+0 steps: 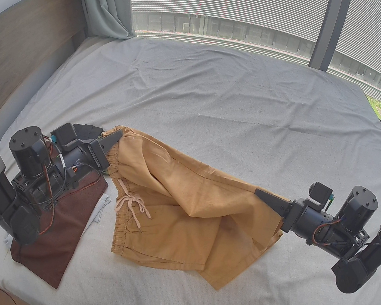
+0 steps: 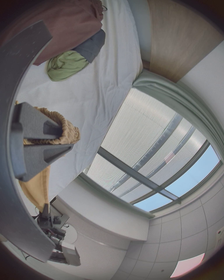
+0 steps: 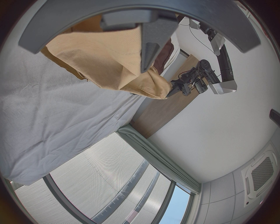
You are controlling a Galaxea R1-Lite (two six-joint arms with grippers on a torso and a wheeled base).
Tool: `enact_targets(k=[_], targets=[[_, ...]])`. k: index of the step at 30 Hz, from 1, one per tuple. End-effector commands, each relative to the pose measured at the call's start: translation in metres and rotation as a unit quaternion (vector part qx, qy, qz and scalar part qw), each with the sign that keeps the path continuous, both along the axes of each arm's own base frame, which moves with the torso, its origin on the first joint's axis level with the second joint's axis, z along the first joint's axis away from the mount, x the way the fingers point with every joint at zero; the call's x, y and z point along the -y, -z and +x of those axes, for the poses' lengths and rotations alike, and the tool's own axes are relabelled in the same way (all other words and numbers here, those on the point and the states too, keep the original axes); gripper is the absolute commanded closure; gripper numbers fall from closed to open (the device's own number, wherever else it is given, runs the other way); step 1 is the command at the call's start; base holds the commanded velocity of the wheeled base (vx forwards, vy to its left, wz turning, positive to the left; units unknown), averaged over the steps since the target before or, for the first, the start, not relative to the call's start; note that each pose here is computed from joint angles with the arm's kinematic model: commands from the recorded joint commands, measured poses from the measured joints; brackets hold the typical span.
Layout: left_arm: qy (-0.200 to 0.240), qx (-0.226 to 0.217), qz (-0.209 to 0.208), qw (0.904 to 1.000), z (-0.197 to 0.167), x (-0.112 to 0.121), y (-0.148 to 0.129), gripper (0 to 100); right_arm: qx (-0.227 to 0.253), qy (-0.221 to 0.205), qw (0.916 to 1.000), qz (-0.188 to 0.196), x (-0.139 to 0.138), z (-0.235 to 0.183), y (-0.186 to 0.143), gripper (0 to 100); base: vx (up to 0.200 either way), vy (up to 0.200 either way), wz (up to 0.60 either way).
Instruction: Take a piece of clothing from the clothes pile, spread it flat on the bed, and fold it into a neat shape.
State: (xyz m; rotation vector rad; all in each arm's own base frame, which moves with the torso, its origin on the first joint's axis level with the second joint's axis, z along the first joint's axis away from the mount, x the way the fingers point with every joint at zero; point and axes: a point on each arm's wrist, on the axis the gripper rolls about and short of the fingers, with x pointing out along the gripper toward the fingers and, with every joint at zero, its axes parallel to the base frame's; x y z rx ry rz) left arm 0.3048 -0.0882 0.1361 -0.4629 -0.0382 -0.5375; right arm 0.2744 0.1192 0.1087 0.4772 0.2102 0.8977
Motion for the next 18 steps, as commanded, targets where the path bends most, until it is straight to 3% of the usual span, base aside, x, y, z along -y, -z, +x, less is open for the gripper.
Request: enact_targets(k=[1,7,18], targets=[[0.014,0.016,0.020,0.9996,-0.003,-0.009,-0.005,100,0.011,-0.003,0.9999,0.002,0.002,-0.001,-0.005,100,0.000,0.000,0.00],[0.047,0.026,0.032,0.9981,-0.010,-0.020,-0.010,100,0.022,-0.031,0.9993,0.001,0.008,0.000,-0.009,100,0.000,0.000,0.00],[0.062,0.044,0.038,0.9964,-0.014,-0.034,-0.020,100,0.041,-0.019,0.9990,0.006,0.020,0.000,-0.021,100,0.000,0.000,0.00]])
